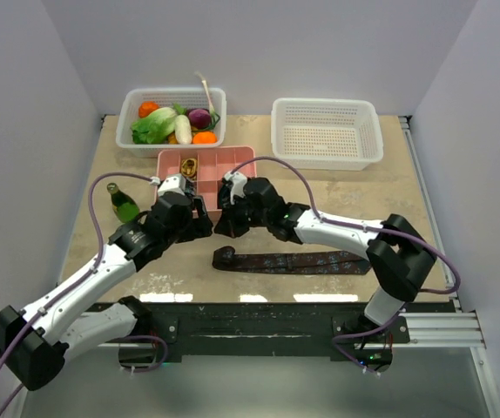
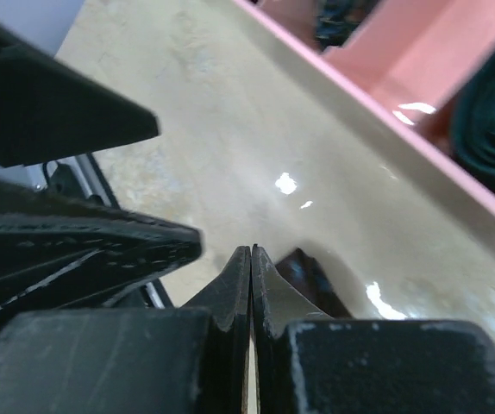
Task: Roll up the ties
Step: Roll the tie at the center of the board.
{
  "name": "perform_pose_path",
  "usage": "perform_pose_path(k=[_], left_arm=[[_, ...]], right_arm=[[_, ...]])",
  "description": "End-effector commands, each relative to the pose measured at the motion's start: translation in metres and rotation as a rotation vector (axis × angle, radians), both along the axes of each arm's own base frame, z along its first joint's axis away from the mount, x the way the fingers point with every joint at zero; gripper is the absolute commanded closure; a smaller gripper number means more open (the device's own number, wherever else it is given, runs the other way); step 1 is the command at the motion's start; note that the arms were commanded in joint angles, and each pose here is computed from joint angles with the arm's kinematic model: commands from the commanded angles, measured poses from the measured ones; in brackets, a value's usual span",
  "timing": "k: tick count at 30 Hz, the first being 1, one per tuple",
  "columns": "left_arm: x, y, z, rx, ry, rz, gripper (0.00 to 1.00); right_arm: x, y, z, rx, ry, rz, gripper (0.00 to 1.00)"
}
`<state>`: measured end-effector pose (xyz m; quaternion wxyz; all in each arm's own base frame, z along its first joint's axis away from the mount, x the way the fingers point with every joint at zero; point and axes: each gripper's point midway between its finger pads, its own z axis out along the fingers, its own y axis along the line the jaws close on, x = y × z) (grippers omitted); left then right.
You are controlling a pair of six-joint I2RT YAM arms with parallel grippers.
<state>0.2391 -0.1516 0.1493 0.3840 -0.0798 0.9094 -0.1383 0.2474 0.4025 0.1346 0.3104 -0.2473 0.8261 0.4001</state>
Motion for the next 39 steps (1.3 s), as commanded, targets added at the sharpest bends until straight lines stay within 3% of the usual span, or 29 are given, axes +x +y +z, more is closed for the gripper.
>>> perform_pose_path(k=[1, 26, 39], left_arm=[[0.005, -0.004, 0.017, -0.109, -0.069, -0.046, 0.12], [-0.001, -0.003, -0.047, -0.090, 0.062, -0.063, 0.11], [-0.010, -0.047, -0.076, -0.254, 0.059, -0.278, 0.18]], right_arm=[[-0.012, 0.023, -0.002, 0.015, 0.002, 0.054, 1.00], [-0.050, -0.022, -0.057, -0.088, 0.096, 0.008, 1.00], [-0.043, -0.039, -0.087, -0.197, 0.085, -0.044, 1.00]])
